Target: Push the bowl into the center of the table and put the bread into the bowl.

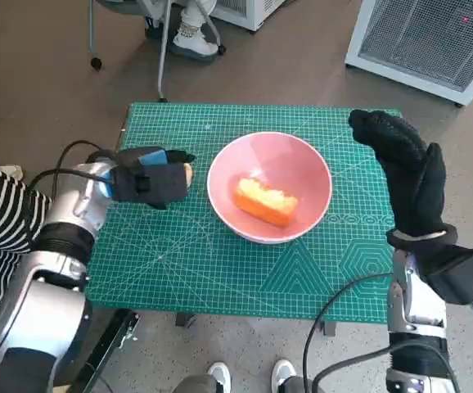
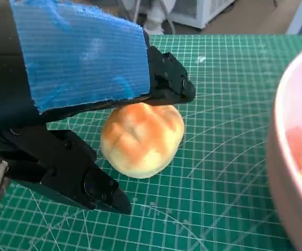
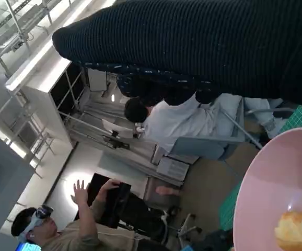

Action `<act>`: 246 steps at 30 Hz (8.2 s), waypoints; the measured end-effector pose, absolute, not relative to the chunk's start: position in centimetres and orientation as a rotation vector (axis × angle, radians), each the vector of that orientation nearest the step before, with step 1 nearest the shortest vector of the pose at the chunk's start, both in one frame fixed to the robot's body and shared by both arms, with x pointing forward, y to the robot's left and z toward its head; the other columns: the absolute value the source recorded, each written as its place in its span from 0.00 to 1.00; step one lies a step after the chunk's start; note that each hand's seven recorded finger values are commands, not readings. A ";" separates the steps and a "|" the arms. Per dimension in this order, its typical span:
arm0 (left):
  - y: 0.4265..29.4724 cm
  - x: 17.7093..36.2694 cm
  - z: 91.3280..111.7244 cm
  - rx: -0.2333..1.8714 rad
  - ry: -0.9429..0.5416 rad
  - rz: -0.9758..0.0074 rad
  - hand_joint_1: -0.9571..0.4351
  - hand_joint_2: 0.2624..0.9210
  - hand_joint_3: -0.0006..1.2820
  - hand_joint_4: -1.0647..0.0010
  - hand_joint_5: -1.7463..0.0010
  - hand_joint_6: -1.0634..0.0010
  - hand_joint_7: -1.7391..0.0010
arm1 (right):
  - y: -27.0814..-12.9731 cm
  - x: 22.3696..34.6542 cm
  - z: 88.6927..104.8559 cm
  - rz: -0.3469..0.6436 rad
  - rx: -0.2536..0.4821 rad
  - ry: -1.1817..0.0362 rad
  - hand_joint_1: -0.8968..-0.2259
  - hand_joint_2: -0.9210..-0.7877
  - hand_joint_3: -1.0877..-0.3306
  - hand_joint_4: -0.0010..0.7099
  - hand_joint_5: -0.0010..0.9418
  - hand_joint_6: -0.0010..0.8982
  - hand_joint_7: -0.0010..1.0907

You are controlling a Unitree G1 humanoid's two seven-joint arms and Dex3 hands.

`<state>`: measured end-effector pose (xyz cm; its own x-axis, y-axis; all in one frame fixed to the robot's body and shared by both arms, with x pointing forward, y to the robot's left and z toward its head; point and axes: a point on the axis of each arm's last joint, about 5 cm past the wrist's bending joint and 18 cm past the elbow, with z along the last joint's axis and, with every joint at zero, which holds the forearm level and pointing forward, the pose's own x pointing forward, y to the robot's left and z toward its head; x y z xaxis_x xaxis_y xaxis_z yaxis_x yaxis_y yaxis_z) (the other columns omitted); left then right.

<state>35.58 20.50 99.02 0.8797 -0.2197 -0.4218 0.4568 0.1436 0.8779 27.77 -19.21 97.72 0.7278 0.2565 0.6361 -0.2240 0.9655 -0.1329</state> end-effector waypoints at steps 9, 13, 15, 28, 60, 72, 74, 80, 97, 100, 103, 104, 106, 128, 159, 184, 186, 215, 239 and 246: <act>20.3 35.5 98.9 1.389 0.149 -0.470 0.69 1.00 0.11 0.40 0.38 0.52 0.27 | -19.2 27.8 97.7 0.264 -0.048 -0.705 0.23 0.00 0.46 0.26 0.00 0.00 0.53; 20.4 35.5 98.8 1.390 0.145 -0.470 0.69 1.00 0.10 0.39 0.34 0.51 0.26 | -19.2 27.8 97.7 0.265 -0.048 -0.704 0.23 0.00 0.46 0.26 0.00 0.00 0.53; 20.4 35.5 98.8 1.388 0.132 -0.466 0.69 1.00 0.08 0.39 0.33 0.46 0.29 | -19.2 27.8 97.7 0.265 -0.048 -0.704 0.23 0.00 0.46 0.26 0.00 0.00 0.53; 21.8 35.0 98.5 1.358 0.072 -0.396 0.69 1.00 0.07 0.40 0.33 0.43 0.30 | -19.3 27.7 97.4 0.269 -0.041 -0.697 0.22 0.00 0.45 0.26 0.00 0.00 0.53; 20.7 34.8 104.0 1.181 -0.390 -0.353 0.69 1.00 0.03 0.29 0.37 0.41 0.34 | -19.4 27.6 97.2 0.280 -0.015 -0.692 0.23 0.00 0.46 0.26 0.00 0.00 0.53; 15.9 33.3 107.0 1.102 -0.752 -0.436 0.69 0.99 0.01 0.26 0.39 0.37 0.36 | -19.3 28.0 97.3 0.292 -0.013 -0.684 0.23 0.00 0.46 0.26 0.00 0.00 0.52; 15.1 33.3 106.8 1.098 -0.757 -0.469 0.69 1.00 0.02 0.28 0.38 0.38 0.35 | -19.3 28.0 97.4 0.294 -0.013 -0.686 0.23 0.00 0.46 0.26 0.00 0.00 0.52; 13.7 33.8 105.6 1.129 -0.704 -0.549 0.69 1.00 0.03 0.31 0.35 0.39 0.35 | -19.3 28.1 97.4 0.295 -0.007 -0.676 0.22 0.00 0.46 0.27 0.00 0.00 0.52; 12.1 34.5 103.9 1.182 -0.551 -0.699 0.56 0.94 0.06 0.65 0.93 0.63 0.74 | -19.4 28.0 97.7 0.297 -0.010 -0.689 0.21 0.00 0.47 0.27 0.00 0.01 0.52; 12.2 34.5 103.8 1.192 -0.523 -0.719 0.50 0.95 0.03 0.74 0.98 0.68 0.85 | -19.5 28.0 97.7 0.293 -0.015 -0.693 0.22 0.00 0.47 0.27 0.00 0.01 0.52; 12.3 34.5 104.0 1.185 -0.499 -0.734 0.46 0.96 0.02 0.81 0.99 0.70 0.89 | -19.6 27.9 97.9 0.286 -0.019 -0.700 0.22 0.00 0.47 0.27 0.00 0.01 0.52; 12.4 34.6 104.1 1.172 -0.494 -0.738 0.46 0.96 0.02 0.81 0.99 0.70 0.89 | -19.6 27.9 97.9 0.284 -0.020 -0.702 0.22 0.00 0.47 0.27 0.00 0.01 0.52; 12.5 34.5 104.4 1.146 -0.496 -0.738 0.42 0.97 0.02 0.84 1.00 0.71 0.91 | -19.6 27.9 98.0 0.280 -0.022 -0.706 0.22 0.00 0.47 0.27 0.00 0.01 0.52; 15.1 32.6 104.0 0.238 -0.826 -0.462 0.20 1.00 0.40 0.82 0.99 0.91 0.76 | -19.3 27.7 100.2 0.229 -0.051 -0.779 0.21 0.00 0.44 0.25 0.00 0.00 0.53; 15.5 29.9 101.2 -0.017 -0.802 -0.513 0.21 1.00 0.39 0.85 1.00 1.00 0.69 | -17.4 28.5 103.0 0.235 -0.130 -0.850 0.23 0.00 0.42 0.25 0.00 0.00 0.54; 16.4 30.1 100.5 -0.032 -0.788 -0.484 0.21 1.00 0.33 0.85 0.99 1.00 0.69 | -17.2 28.3 103.6 0.233 -0.143 -0.862 0.24 0.00 0.42 0.24 0.00 0.00 0.53; 16.4 30.1 100.5 -0.032 -0.787 -0.485 0.22 1.00 0.32 0.85 1.00 1.00 0.69 | -17.2 28.3 103.6 0.231 -0.142 -0.861 0.24 0.00 0.42 0.24 0.00 0.00 0.53; 15.5 30.3 100.5 -0.098 -0.791 -0.520 0.23 1.00 0.31 0.83 0.99 1.00 0.68 | -17.3 28.2 102.6 0.224 -0.127 -0.835 0.21 0.00 0.45 0.25 0.00 0.00 0.52; 14.8 30.4 100.6 -0.103 -0.788 -0.535 0.24 1.00 0.33 0.84 0.99 1.00 0.68 | -17.4 28.2 102.2 0.229 -0.129 -0.821 0.20 0.00 0.45 0.25 0.00 0.01 0.52; 14.8 30.4 100.9 -0.088 -0.793 -0.534 0.25 1.00 0.33 0.84 0.99 1.00 0.69 | -17.4 28.2 102.2 0.233 -0.130 -0.819 0.19 0.00 0.45 0.26 0.01 0.01 0.52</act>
